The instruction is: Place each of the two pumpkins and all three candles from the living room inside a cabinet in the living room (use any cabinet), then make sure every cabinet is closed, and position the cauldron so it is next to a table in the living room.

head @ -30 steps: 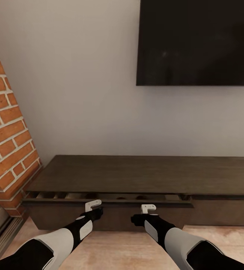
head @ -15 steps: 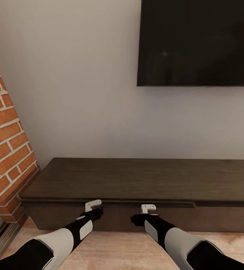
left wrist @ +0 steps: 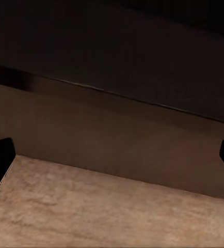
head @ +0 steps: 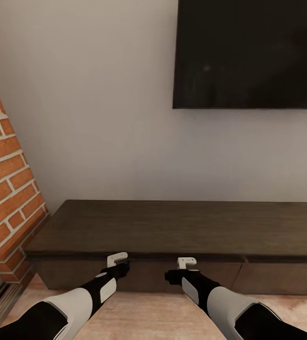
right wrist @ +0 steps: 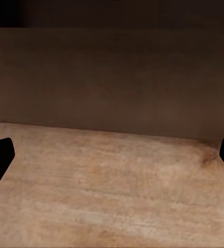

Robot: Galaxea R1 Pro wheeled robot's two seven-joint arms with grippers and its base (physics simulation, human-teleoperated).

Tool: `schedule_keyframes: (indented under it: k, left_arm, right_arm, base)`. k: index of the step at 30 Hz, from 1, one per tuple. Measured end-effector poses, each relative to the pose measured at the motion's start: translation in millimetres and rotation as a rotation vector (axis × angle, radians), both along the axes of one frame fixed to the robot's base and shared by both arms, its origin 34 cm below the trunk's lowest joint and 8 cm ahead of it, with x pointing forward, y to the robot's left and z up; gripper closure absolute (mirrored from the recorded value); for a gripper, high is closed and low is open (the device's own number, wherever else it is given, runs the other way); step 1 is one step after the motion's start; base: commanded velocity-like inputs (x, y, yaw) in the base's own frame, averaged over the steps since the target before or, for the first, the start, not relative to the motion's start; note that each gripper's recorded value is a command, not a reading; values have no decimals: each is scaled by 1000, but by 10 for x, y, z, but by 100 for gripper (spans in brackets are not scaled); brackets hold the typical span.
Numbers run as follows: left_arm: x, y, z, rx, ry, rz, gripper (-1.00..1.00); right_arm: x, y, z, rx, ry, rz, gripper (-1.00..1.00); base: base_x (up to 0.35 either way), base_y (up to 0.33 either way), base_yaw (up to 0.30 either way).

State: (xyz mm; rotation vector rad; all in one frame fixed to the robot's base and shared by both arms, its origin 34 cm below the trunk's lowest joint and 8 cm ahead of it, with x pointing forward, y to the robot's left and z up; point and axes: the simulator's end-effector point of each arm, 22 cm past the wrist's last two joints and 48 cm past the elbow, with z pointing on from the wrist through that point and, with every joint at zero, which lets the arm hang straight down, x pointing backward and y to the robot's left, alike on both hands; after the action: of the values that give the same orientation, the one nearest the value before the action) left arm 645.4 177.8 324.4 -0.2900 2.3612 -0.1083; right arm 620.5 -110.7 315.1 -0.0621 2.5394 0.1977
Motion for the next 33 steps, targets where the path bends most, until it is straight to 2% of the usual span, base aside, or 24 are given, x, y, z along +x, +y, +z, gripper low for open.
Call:
schedule_keyframes:
  k: [4, 9, 11, 26, 33]
  left_arm:
    - [-73, 3, -65, -4, 12, 6, -100]
    - [-35, 32, -40, -2, 12, 11, -100]
    - [20, -7, 11, -9, -3, 6, -100]
    - [20, -8, 10, -10, -2, 7, -100]
    - [21, -7, 15, -10, -3, 7, -100]
  right_arm:
    - [0, 0, -3, 0, 0, 0, -100]
    - [0, 1, -6, 0, 1, 0, -100]
    - [0, 1, -6, 0, 1, 0, -100]
    - [-6, 1, -12, 0, 2, 0, -100]
    - [-33, 2, -29, 0, 6, 1, -100]
  base:
    - [47, 0, 0]
    - [-72, 0, 0]
    - [-233, 0, 0]
    - [-296, -16, 0]
    - [-84, -9, 0]
